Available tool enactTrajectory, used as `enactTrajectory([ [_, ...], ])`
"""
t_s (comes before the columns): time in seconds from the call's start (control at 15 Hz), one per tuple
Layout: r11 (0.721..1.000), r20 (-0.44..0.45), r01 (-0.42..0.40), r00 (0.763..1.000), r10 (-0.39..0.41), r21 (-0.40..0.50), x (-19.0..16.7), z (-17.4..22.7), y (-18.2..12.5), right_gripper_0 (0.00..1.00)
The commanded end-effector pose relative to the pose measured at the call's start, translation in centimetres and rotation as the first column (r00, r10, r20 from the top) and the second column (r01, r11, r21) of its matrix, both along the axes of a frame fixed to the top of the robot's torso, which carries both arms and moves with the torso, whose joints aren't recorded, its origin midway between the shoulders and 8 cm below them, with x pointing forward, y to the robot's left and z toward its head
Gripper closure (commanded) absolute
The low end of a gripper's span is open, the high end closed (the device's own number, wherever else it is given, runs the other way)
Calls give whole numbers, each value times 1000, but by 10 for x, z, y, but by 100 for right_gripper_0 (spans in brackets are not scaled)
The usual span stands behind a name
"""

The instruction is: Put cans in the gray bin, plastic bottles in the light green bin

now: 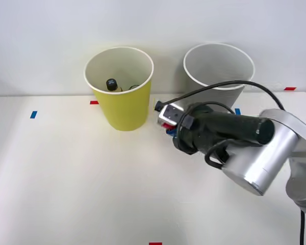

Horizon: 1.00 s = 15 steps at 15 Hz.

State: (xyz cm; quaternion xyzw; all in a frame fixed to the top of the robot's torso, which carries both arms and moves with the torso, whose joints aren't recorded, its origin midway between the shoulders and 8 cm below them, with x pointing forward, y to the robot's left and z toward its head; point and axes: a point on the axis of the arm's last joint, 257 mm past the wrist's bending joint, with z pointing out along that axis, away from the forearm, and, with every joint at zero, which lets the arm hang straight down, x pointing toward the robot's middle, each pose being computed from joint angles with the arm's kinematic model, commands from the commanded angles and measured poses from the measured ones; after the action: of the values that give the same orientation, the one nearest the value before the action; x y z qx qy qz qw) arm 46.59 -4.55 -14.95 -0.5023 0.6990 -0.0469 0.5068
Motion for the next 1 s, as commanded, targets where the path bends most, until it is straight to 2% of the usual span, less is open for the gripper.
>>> enactTrajectory([
  [0.07, 983, 47, 56, 997, -66, 175, 8, 47, -8, 100],
  [0.13, 971, 56, 72, 995, -87, 229, 12, 62, -10, 100],
  [0.33, 909, 91, 109, 983, -159, 403, 30, 112, -25, 100],
  [0.47, 872, 108, 114, 977, -186, 475, 37, 136, -31, 100],
  [0.73, 841, 122, 140, 964, -237, 523, 70, 163, -43, 100],
  [0.8, 826, 114, 149, 962, -248, 544, 82, 168, -48, 100],
  [0.87, 797, 106, 152, 960, -261, 585, 98, 176, -58, 100],
  [1.0, 766, 111, 152, 953, -281, 625, 118, 185, -71, 100],
])
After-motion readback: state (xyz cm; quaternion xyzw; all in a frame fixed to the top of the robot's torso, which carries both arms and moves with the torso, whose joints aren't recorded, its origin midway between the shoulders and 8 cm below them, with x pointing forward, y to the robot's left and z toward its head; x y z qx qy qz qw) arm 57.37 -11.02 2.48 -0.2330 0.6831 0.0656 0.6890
